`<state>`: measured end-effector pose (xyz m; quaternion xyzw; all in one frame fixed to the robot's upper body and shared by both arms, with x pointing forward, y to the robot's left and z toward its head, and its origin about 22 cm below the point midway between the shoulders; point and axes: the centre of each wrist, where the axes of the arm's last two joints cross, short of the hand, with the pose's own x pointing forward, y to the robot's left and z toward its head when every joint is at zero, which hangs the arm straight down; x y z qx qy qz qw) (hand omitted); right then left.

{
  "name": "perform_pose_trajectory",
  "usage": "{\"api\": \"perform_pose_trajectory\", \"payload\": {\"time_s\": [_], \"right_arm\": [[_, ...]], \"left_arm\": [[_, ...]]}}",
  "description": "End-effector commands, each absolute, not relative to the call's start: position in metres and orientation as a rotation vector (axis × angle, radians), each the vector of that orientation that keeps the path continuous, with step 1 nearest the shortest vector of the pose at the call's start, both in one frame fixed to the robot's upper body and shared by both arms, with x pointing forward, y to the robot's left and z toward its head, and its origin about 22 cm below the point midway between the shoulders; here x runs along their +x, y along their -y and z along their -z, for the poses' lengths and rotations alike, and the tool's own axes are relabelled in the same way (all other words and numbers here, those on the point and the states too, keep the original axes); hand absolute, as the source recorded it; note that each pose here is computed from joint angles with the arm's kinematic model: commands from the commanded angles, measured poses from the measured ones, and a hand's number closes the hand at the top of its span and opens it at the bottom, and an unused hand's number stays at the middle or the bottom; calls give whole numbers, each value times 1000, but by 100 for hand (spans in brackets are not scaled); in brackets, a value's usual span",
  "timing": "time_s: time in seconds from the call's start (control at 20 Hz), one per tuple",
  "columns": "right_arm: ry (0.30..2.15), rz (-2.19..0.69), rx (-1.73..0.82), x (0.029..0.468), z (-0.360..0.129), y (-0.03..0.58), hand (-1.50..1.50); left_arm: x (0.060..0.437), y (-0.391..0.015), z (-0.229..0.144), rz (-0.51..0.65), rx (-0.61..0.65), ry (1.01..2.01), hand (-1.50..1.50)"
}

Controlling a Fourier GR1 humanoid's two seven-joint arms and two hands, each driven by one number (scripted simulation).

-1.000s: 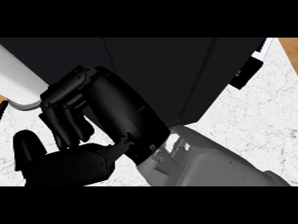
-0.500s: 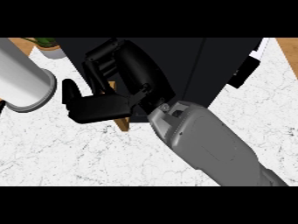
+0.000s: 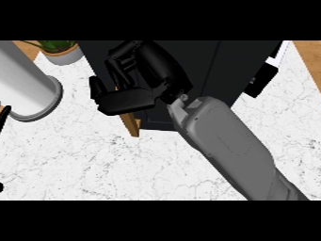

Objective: Pick up the wine, place it into the cabinet and close the cabinet

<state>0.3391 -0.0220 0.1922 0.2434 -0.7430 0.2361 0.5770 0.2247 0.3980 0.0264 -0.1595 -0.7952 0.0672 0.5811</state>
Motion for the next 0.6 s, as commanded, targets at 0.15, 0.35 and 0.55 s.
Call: {"api": "perform_pose_trajectory", "payload": {"time_s": [0.15,0.35,0.55], "right_arm": [[1737,-480,376,386,-173,69,150],[1758,-458,373,388,-172,80,150],[1759,-476,385,391,-176,62,150]], "left_arm": [[223,-407,-34,-125,-403,1855,-150],[225,-403,-35,-120,-397,1869,-150],[231,-395,-28,-115,-437,1859,-150]]}}
